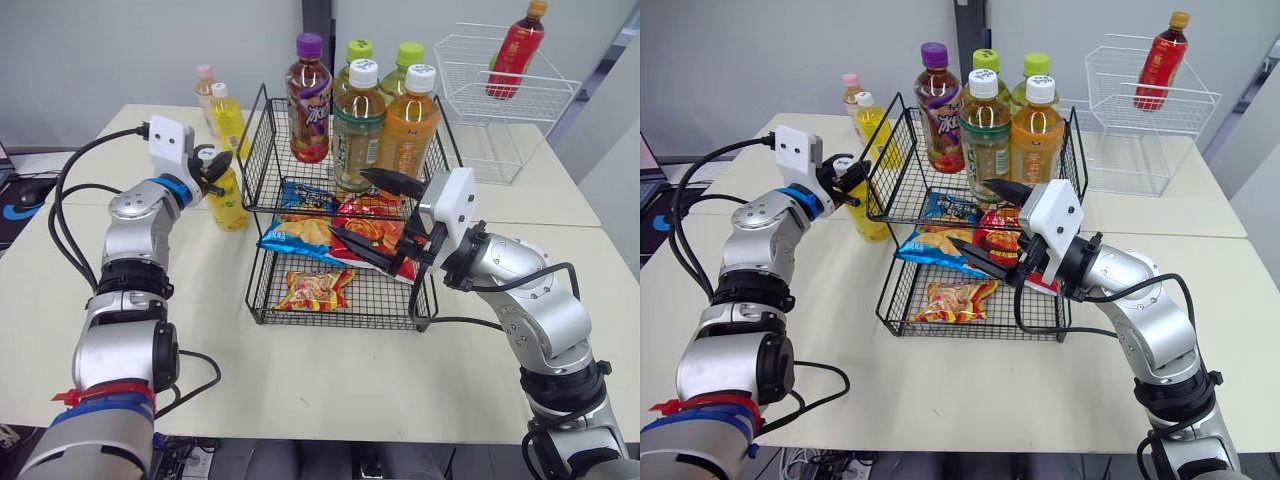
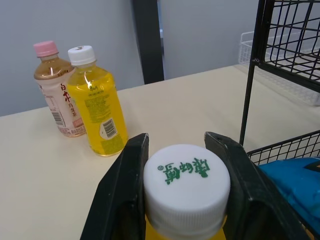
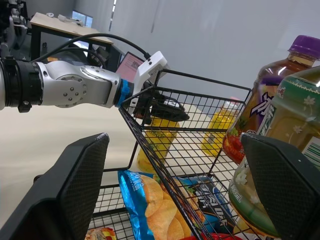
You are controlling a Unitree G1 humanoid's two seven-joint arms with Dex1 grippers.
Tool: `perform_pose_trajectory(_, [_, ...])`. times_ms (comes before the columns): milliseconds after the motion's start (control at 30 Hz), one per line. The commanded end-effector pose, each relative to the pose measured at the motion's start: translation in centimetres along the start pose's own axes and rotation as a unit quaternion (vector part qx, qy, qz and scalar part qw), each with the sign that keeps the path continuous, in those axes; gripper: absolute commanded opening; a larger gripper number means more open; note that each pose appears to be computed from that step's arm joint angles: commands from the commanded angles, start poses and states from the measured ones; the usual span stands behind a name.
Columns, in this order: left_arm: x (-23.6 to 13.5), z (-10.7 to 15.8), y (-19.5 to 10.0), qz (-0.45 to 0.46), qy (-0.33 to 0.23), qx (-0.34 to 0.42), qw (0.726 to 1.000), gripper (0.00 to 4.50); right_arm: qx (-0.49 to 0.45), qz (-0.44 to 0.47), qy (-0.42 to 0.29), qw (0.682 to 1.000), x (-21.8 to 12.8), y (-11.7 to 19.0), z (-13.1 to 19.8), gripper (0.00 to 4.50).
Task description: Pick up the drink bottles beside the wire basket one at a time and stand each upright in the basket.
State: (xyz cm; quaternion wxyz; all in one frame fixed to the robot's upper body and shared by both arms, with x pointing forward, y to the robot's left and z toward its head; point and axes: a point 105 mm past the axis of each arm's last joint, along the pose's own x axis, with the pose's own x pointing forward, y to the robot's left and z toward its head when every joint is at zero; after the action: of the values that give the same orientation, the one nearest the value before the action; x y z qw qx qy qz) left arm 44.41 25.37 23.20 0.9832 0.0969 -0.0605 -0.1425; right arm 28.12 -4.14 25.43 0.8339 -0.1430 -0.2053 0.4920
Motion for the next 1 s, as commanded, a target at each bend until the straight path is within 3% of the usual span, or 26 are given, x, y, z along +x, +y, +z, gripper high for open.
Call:
perform_pose_trajectory(33, [-1.1,4.9,1.4,-0.007,-0.066,0.020,0.998,1.37,-0.019,-0.008,-0.032,0.999,-0.3,-0.5,1.7,4.50])
perform_pose_trajectory(133, [-2.0,8.3,1.2,-0.047,-0.099,0.029,0.994,1.37,-0.018,-0.004,-0.041,0.999,-0.3,-0.4,2.0,4.50])
perform_pose_trajectory(333, [-5.2,17.5,-0.1,-0.144,-0.167,0.055,0.974,1.37,-0.024,-0.012,-0.063,0.998,-0.3,-0.6,2.6,4.50])
perform_pose_trajectory(533, [-7.2,24.2,-3.5,-0.231,-0.220,0.050,0.947,1.37,-0.019,-0.009,-0.074,0.997,-0.1,-0.3,2.9,4.50])
perform_pose_trajectory(733, [-8.1,26.2,-7.3,-0.320,-0.229,0.049,0.918,1.37,-0.018,-0.014,-0.078,0.997,-0.1,-0.3,2.9,4.50])
perform_pose_trajectory(1000, [-6.8,23.0,-9.8,-0.362,-0.184,0.042,0.913,1.37,-0.019,-0.018,-0.079,0.996,-0.1,-0.3,3.1,4.50])
